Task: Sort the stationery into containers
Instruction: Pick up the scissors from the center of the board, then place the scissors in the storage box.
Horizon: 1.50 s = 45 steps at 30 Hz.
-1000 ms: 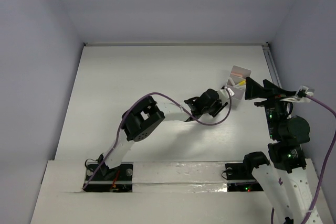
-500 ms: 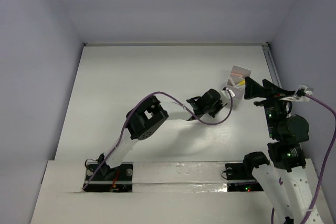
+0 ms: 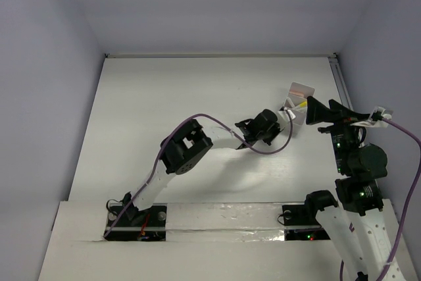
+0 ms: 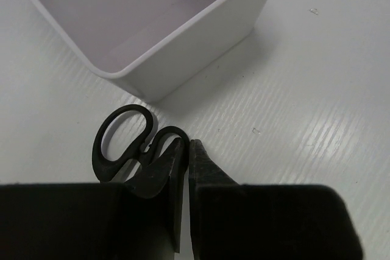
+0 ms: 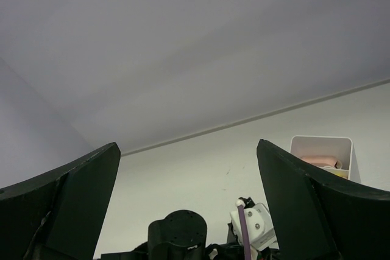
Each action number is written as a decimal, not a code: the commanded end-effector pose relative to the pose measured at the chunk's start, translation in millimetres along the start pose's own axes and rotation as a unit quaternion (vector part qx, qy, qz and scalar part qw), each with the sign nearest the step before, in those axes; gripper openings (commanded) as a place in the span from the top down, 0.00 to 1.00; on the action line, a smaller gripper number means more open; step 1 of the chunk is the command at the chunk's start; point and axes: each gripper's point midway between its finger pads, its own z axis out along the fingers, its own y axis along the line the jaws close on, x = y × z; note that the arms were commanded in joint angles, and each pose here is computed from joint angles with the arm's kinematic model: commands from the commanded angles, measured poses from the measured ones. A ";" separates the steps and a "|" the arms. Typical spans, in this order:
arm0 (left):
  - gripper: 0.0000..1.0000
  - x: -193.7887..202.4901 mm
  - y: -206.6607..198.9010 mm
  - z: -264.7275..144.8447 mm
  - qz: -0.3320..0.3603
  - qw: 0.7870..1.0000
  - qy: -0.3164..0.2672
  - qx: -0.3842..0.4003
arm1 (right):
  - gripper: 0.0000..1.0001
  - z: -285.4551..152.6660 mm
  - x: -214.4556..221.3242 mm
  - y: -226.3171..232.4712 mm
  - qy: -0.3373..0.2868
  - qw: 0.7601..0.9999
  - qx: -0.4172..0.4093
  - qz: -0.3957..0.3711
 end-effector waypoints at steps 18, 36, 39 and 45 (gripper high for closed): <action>1.00 -145.5 -50.5 -150.2 -0.078 0.959 -0.216 0.166 | 0.00 0.0 -16.1 6.3 -0.019 1.000 -0.006 -0.002; 1.00 -207.9 -70.3 -156.6 -0.160 0.792 -0.315 0.497 | 0.00 -3.4 -21.3 4.2 -0.029 1.000 0.000 -0.006; 1.00 -211.5 -70.0 -152.6 -0.156 0.791 -0.316 0.500 | 0.00 -2.7 -20.0 4.0 -0.028 1.000 0.000 -0.005; 1.00 -219.4 -69.2 -146.1 -0.147 0.789 -0.320 0.504 | 0.00 -1.4 -19.3 4.1 -0.026 1.000 -0.001 -0.005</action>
